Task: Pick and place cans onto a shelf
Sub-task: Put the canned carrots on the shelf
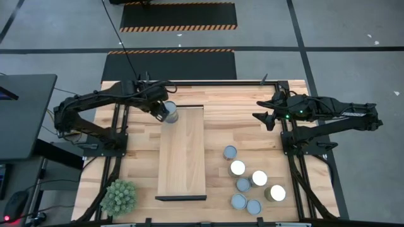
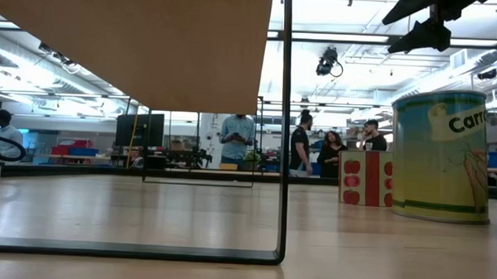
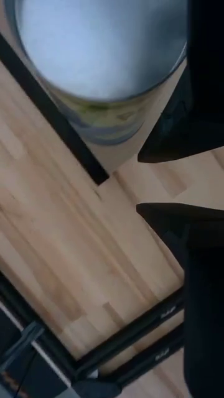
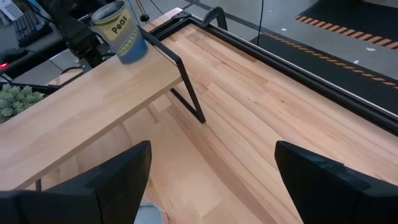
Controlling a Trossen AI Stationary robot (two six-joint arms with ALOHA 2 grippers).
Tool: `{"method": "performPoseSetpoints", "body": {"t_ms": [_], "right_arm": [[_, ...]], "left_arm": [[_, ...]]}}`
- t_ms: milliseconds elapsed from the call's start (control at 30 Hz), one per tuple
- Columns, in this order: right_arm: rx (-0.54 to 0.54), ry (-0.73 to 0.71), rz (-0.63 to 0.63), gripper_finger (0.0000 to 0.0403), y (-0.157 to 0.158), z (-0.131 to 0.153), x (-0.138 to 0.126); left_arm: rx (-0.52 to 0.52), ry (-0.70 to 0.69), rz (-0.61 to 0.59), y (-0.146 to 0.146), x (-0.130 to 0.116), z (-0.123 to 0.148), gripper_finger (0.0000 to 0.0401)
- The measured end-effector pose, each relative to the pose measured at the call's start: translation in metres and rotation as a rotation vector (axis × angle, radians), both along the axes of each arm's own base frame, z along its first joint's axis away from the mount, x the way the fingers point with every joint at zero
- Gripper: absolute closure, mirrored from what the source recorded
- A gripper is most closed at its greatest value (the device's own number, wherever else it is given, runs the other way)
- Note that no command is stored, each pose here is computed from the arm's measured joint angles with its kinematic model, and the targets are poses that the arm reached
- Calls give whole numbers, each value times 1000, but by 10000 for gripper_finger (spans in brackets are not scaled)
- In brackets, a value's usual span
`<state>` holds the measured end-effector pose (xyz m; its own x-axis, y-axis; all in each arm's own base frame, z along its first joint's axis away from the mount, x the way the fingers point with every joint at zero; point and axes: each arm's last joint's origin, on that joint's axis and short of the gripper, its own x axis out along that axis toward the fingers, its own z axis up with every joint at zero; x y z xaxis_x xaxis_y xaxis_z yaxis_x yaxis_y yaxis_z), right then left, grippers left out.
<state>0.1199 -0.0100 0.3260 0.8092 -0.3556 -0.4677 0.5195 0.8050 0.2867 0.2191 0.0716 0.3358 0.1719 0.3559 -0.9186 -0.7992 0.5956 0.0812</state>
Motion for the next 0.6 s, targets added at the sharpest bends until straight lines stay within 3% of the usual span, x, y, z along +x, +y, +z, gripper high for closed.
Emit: {"method": "performPoseSetpoints", "body": {"t_ms": [233, 367, 500, 600], "right_arm": [[7, -2, -3, 54, 0, 0, 0], [10, -3, -5, 54, 0, 0, 0], [7, 0, -9, 54, 0, 0, 1], [3, 12, -7, 54, 0, -1, 3]], "left_arm": [[61, 18, 3, 1, -1, 3, 281], [108, -41, -32, 2, 0, 26, 281], [255, -117, -120, -3, 5, 54, 281], [347, -205, -263, -12, 18, 67, 281]]}}
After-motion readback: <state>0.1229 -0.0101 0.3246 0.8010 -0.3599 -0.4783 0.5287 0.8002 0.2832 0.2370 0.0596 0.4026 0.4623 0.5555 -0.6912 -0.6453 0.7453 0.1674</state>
